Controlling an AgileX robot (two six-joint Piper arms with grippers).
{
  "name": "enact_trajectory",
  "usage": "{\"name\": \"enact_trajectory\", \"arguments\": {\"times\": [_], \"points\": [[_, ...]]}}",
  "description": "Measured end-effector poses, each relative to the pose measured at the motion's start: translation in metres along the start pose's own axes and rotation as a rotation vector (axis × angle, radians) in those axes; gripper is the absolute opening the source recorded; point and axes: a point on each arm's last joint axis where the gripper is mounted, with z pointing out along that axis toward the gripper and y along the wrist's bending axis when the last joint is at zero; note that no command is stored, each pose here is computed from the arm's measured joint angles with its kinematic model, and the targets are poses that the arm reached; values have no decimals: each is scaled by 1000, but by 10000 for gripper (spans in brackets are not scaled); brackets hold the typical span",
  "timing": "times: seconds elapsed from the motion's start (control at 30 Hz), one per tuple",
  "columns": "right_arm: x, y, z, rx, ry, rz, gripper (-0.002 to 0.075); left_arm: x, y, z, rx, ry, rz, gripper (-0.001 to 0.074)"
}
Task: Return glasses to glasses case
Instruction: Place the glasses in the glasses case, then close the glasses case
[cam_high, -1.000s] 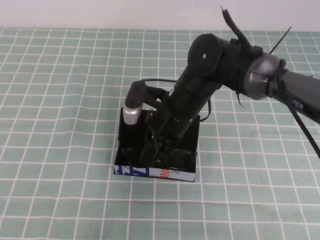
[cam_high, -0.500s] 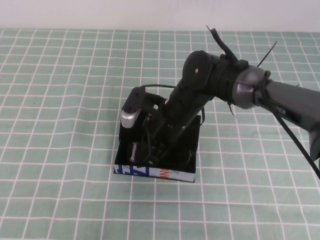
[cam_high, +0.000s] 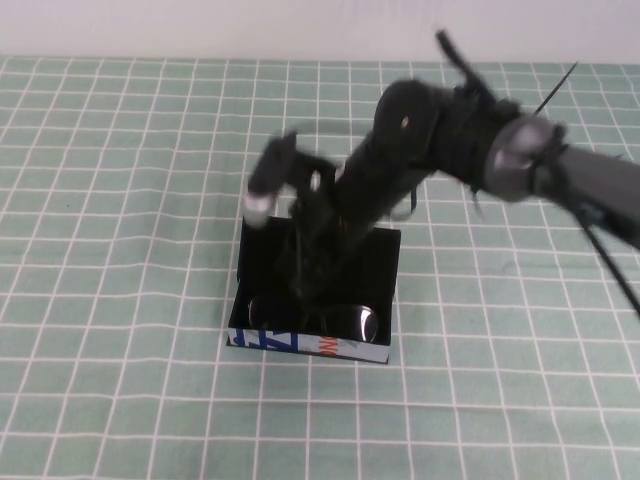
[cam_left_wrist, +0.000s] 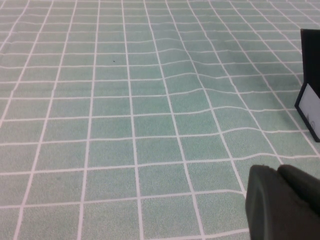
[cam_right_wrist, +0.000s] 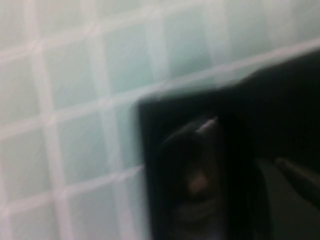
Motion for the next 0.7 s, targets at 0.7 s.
{"name": "enact_trajectory", "arguments": {"times": [0.7], "points": [[40,-71,-27,366,17,282,-13,0,0,0,0,0,0,-4]]}}
